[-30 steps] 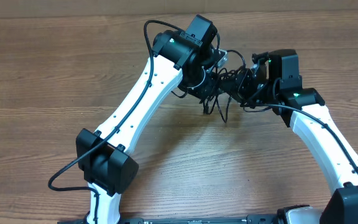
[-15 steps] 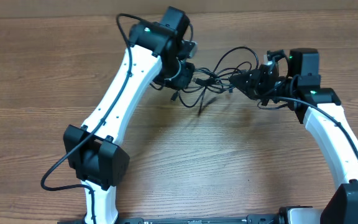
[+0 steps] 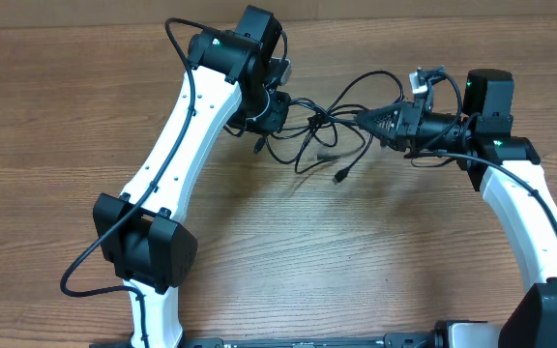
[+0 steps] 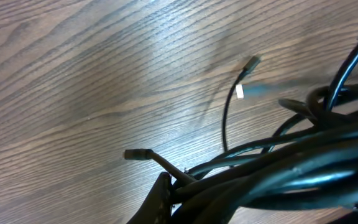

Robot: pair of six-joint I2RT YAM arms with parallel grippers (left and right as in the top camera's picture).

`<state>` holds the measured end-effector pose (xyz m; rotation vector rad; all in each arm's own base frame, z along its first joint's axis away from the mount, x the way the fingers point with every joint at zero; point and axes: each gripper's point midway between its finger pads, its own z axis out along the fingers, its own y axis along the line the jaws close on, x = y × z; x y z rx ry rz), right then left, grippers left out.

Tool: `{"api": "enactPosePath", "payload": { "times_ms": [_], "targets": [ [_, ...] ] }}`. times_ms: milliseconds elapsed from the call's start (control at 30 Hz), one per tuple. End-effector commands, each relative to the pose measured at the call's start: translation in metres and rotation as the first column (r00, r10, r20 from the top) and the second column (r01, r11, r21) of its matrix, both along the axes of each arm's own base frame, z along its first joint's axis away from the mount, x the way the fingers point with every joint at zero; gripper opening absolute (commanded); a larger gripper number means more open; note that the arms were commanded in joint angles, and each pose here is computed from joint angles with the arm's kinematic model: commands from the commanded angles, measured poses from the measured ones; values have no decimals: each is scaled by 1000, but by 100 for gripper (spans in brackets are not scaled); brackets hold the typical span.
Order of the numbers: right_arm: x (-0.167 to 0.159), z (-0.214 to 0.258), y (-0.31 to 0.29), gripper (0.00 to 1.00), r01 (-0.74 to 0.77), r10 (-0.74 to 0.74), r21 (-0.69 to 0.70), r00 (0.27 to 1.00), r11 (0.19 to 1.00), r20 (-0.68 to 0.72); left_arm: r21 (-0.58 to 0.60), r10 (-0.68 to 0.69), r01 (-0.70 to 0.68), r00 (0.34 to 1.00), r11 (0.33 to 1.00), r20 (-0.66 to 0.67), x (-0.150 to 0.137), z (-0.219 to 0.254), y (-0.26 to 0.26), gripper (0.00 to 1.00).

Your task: Untangle cables

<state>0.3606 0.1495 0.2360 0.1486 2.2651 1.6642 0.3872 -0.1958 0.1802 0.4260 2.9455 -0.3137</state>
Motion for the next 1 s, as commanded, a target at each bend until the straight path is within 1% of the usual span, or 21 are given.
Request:
{"api": "enactPosePath", "payload": {
  "times_ms": [0, 33, 67, 200, 300, 467, 533, 600, 633, 700, 800, 867, 967],
  "targets": [
    [-5, 18, -7, 21, -58, 58, -3, 986, 998, 156, 89, 95, -99, 994, 991, 48, 13, 5, 36, 4],
    [-6, 16, -7, 47, -63, 64, -12, 984, 998, 168, 89, 95, -99, 994, 991, 48, 13, 5, 36, 4],
    [-6, 14, -8, 69, -60, 63, -23, 983, 998, 170, 89, 95, -99, 994, 991, 48, 13, 5, 36, 5],
    [-4, 6, -11, 85, -30, 36, -51, 990, 998, 138, 89, 94, -98, 994, 991, 48, 13, 5, 35, 4],
    [-4, 5, -11, 87, -28, 34, -53, 990, 998, 135, 78, 92, -96, 995, 992, 44, 12, 5, 33, 5],
    [-5, 5, -8, 88, -33, 40, -55, 990, 998, 134, 4, 71, -71, 997, 997, 28, 11, 7, 20, 5],
    [-5, 5, -6, 88, -38, 46, -55, 990, 998, 134, -47, 53, -52, 999, 998, 14, 9, 9, 10, 5],
    [-5, 4, -4, 86, -38, 45, -60, 991, 997, 129, -128, -25, 25, 1000, 991, 3, 4, 14, -5, 4],
    [-4, 1, -3, 79, -27, 36, -75, 992, 997, 120, -210, -119, 118, 993, 971, 6, -4, 19, -20, 4],
    [-1, -3, -3, 76, -3, 11, -88, 996, 996, 89, -307, -226, 222, 974, 925, 22, -14, 28, -38, 4],
    [3, -8, -2, 73, 39, -36, -101, 999, 994, 31, -425, -375, 373, 923, 824, 84, -30, 42, -62, 4],
    [3, -6, 2, 72, 35, -32, -94, 999, 995, 34, -467, -449, 457, 883, 757, 136, -39, 49, -73, 4],
    [4, -3, 6, 70, 34, -32, -83, 999, 996, 33, -460, -477, 490, 866, 740, 154, -43, 49, -80, 4]
  ]
}}
